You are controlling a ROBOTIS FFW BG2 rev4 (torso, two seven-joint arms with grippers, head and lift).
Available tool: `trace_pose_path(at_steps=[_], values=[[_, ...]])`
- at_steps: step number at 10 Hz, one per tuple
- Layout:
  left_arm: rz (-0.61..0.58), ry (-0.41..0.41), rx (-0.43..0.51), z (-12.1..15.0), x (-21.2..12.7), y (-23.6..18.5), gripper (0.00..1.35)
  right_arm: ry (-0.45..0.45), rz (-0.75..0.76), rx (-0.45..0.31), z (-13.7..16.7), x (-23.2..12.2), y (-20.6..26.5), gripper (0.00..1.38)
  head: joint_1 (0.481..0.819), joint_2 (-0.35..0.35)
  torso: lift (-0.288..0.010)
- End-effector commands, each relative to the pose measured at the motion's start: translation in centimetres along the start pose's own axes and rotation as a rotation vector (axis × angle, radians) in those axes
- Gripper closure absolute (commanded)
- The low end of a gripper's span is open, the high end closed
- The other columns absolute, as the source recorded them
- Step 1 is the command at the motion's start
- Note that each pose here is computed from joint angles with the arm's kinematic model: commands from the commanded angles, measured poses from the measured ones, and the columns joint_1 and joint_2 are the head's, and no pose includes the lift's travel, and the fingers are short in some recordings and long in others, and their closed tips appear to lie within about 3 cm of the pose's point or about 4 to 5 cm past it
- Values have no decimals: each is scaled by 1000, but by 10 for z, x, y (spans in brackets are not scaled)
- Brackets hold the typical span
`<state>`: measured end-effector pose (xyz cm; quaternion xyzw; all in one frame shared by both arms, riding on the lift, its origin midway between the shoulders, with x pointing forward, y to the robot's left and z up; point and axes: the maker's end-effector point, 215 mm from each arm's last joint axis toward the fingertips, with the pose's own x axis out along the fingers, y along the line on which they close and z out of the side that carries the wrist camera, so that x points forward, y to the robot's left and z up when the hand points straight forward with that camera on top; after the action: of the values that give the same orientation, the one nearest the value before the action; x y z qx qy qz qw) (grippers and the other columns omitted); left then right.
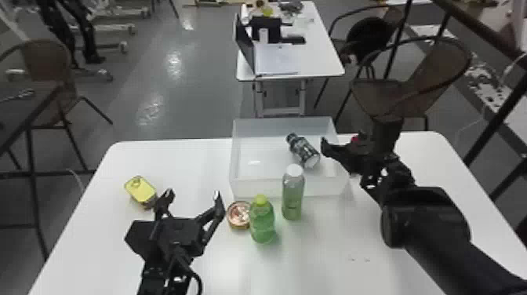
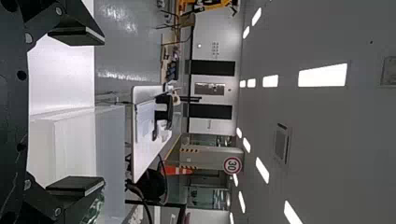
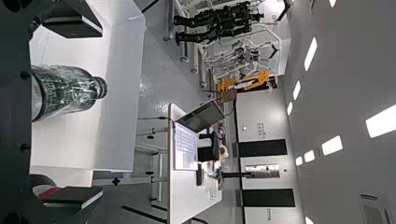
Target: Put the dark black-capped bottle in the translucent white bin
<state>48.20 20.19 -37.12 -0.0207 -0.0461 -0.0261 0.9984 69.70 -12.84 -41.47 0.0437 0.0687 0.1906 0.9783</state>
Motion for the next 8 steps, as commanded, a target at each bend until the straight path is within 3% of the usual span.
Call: trace_pose_path(at_steps=[1, 3, 4, 5, 8], values=[[6, 1, -1, -1, -3, 3, 229, -28, 18, 22, 7, 0, 8, 4, 695, 67, -14], [13, -7, -1, 1, -8, 7, 229, -108, 100, 50, 36, -10, 43, 127, 695, 85, -14], [11, -10, -1, 2, -8, 5, 229, -139, 105, 47, 48, -35, 55, 140, 695, 94, -14], [13, -14, -3, 3, -9, 5, 229, -139, 81, 41, 49, -66, 57, 142, 695, 105, -14], [16, -15, 1, 3, -13, 8, 229, -35, 58, 33, 10, -144, 67, 142, 695, 102, -14]])
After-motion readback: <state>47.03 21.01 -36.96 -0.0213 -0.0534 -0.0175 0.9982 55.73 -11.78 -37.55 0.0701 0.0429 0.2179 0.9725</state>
